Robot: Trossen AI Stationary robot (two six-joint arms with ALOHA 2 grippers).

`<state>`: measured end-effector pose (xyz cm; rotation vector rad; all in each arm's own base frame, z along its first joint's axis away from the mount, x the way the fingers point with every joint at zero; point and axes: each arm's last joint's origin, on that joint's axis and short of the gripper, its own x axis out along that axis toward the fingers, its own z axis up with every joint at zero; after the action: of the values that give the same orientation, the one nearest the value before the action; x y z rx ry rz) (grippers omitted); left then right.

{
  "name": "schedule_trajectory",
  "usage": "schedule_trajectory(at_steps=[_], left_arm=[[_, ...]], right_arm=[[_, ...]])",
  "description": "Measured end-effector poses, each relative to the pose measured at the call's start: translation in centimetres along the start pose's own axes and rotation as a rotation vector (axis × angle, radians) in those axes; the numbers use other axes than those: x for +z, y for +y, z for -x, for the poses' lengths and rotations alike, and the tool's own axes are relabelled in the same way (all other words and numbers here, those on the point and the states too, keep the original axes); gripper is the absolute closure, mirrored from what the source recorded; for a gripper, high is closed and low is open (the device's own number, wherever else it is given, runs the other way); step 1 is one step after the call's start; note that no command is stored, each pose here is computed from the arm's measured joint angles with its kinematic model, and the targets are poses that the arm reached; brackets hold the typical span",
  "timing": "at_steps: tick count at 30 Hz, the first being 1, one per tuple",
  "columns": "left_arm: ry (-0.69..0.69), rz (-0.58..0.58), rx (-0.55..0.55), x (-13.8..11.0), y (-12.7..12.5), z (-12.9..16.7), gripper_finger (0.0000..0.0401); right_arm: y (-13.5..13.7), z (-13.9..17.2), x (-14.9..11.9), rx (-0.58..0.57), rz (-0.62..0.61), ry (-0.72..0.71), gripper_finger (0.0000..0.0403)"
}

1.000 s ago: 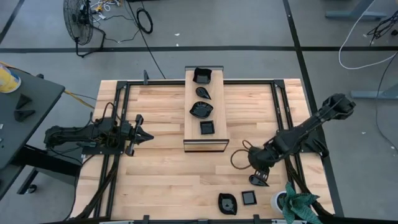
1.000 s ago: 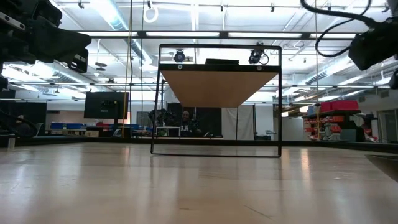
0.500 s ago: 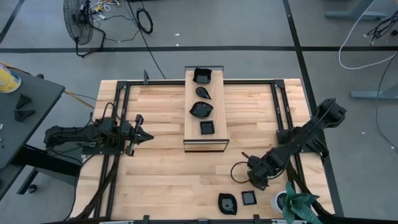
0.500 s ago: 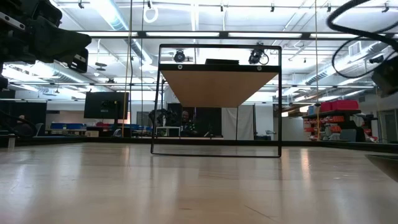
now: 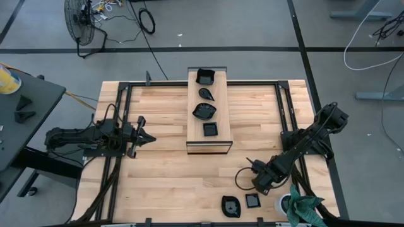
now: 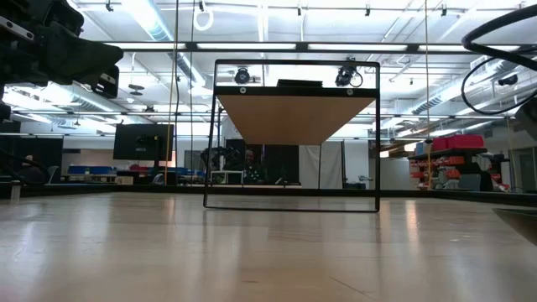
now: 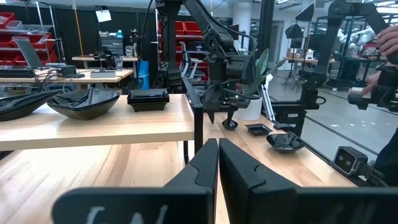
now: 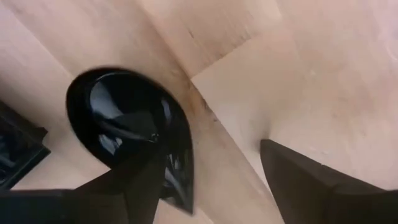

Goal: Pick & Place Mini shaped plates
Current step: Stack the drop-shaped plate on top of the drop-shaped plate on the shelf

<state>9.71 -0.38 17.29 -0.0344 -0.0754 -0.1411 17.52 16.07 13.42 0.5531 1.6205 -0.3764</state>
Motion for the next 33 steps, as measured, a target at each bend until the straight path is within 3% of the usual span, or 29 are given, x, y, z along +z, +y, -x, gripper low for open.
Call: schedule_trajectory(at_steps=[15, 33], left_arm=[[0.0, 0.0, 0.0, 0.0, 0.0, 0.0, 0.0383], [0.0, 0.0, 0.0, 0.0, 0.0, 0.0, 0.0383]], right_arm=[[-0.1, -0.1, -0.1, -0.008, -0.035, 0.023, 0.0256], [-0.2, 1.1, 0.0, 0.069, -0.036, 0.017, 0.0368]])
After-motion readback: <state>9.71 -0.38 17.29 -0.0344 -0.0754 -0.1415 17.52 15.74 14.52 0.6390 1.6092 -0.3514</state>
